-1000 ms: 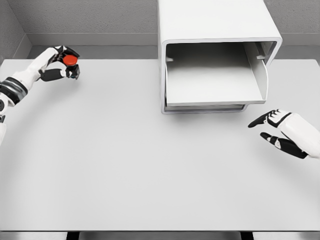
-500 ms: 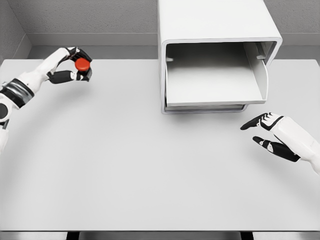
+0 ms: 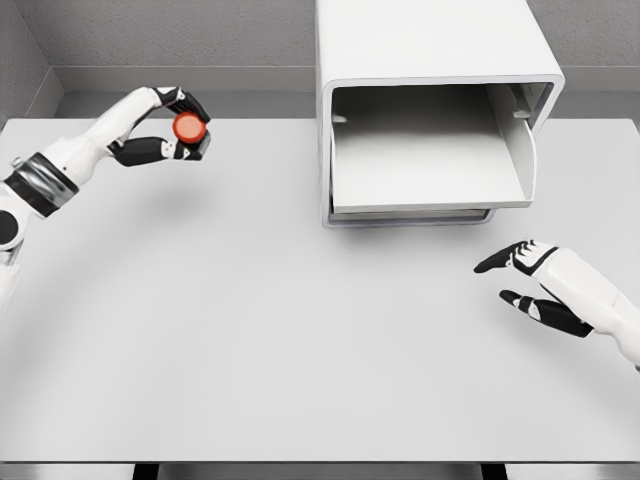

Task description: Slide open multi-storey tabletop storage cabinets and put open load switch and slide close multi-storey tabletop storage cabinets

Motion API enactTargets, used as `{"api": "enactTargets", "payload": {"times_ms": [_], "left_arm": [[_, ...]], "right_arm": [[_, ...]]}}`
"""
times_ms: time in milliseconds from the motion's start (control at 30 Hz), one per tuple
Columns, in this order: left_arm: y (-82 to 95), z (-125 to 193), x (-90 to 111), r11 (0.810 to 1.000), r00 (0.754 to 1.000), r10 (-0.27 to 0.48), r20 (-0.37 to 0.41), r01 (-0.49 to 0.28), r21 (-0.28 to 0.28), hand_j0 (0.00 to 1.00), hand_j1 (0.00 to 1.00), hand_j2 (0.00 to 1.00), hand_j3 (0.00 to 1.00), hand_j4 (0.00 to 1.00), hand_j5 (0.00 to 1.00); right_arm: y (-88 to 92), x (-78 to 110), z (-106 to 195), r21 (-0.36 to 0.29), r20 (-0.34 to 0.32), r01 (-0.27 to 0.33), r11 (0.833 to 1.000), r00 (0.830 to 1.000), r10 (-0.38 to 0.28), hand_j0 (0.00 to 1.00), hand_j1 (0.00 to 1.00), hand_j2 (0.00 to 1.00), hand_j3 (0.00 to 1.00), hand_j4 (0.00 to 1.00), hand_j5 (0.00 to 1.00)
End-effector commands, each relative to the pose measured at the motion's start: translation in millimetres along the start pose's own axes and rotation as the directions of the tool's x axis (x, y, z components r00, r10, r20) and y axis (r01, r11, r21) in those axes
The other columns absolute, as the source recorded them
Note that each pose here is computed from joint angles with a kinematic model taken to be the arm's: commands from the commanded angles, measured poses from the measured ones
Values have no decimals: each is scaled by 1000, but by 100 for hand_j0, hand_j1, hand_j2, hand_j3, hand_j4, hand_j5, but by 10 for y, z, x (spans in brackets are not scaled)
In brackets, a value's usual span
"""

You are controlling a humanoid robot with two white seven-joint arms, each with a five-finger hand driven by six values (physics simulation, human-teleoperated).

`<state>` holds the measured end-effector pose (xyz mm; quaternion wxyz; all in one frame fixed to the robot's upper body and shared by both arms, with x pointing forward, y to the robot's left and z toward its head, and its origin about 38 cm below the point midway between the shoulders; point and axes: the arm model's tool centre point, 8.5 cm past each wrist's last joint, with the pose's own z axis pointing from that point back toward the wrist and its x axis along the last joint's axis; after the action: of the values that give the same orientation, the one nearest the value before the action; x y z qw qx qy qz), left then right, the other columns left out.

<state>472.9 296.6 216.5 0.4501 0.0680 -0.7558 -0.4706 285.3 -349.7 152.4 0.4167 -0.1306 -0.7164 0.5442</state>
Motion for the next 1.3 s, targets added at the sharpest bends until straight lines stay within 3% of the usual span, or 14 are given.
{"api": "enactTargets", "payload": {"times_ms": [0, 533, 800, 1267], "left_arm": [[33, -12, 126, 1000, 999, -4, 38, 4, -8, 43, 43, 43, 43, 43, 43], [-101, -179, 563, 998, 985, -2, 172, 12, -59, 41, 41, 41, 41, 41, 41], [-129, -249, 875, 997, 966, -23, 259, 42, -68, 40, 40, 40, 40, 40, 40], [-202, -493, 1333, 996, 944, -9, 330, 37, -79, 39, 39, 39, 39, 39, 39]], "right_arm": [[1, 1, 4, 0, 0, 5, 1000, 1000, -5, 66, 66, 66, 66, 66, 66], [10, 1, 13, -2, -3, 9, 1000, 1000, -9, 66, 66, 66, 66, 66, 66], [6, -1, 15, -3, -3, 8, 1000, 1000, -8, 66, 66, 66, 66, 66, 66], [6, -1, 15, -3, -3, 8, 1000, 1000, -8, 66, 66, 66, 66, 66, 66]]}}
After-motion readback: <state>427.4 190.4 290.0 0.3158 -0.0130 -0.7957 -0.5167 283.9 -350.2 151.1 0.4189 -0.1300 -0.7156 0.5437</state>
